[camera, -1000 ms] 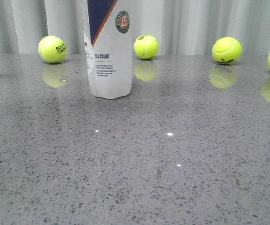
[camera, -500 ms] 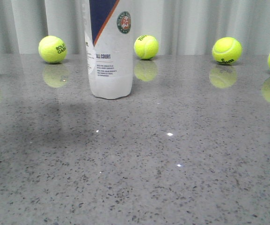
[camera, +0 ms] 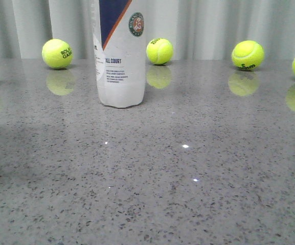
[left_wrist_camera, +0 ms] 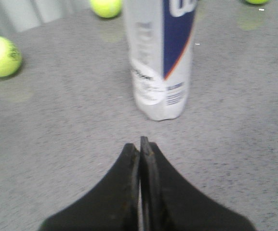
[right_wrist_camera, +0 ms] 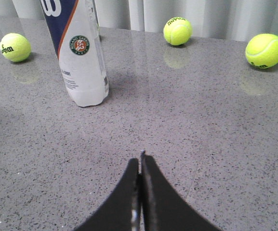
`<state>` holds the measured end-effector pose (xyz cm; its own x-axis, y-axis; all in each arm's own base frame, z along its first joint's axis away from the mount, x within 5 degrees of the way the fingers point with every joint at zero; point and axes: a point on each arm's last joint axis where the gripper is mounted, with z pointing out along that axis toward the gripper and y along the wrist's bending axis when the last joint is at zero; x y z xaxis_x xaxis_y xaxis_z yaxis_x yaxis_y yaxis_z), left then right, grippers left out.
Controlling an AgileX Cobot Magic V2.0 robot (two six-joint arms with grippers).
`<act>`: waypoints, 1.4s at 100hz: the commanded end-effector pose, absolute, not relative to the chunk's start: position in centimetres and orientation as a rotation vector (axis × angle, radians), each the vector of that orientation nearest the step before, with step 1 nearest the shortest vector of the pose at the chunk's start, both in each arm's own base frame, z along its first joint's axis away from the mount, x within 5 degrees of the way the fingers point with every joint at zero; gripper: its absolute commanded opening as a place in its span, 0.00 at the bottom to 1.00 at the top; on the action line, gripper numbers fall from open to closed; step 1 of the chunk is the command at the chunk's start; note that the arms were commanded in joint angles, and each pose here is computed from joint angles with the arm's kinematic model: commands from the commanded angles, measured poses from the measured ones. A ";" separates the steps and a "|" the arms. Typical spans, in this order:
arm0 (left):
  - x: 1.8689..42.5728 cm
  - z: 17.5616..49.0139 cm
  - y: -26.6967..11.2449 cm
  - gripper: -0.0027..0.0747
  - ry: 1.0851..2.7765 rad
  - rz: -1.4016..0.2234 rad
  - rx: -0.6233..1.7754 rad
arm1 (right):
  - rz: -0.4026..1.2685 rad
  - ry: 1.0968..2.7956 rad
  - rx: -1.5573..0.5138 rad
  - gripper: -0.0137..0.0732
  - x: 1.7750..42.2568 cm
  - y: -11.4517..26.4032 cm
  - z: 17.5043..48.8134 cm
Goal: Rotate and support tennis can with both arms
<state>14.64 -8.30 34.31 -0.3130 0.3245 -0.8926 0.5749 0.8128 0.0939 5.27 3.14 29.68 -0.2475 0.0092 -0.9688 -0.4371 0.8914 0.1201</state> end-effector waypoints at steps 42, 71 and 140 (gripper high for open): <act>13.1 34.5 -3.3 0.01 1.680 -0.061 0.360 | 0.440 1.698 -0.289 0.09 5.4 3.1 31.1; 10.4 29.9 -1.8 0.01 1.615 -0.057 0.214 | 0.440 1.698 -0.289 0.09 5.4 3.1 31.1; 5.5 19.6 -0.6 0.01 1.520 -0.023 0.151 | 0.440 1.699 -0.290 0.09 5.4 3.1 31.1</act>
<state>5.62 -0.68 20.56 0.0173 0.0996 -0.9949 0.1176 0.9879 0.1009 5.27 3.14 29.68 -0.2475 0.0092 -0.9688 -0.4371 0.8914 0.1201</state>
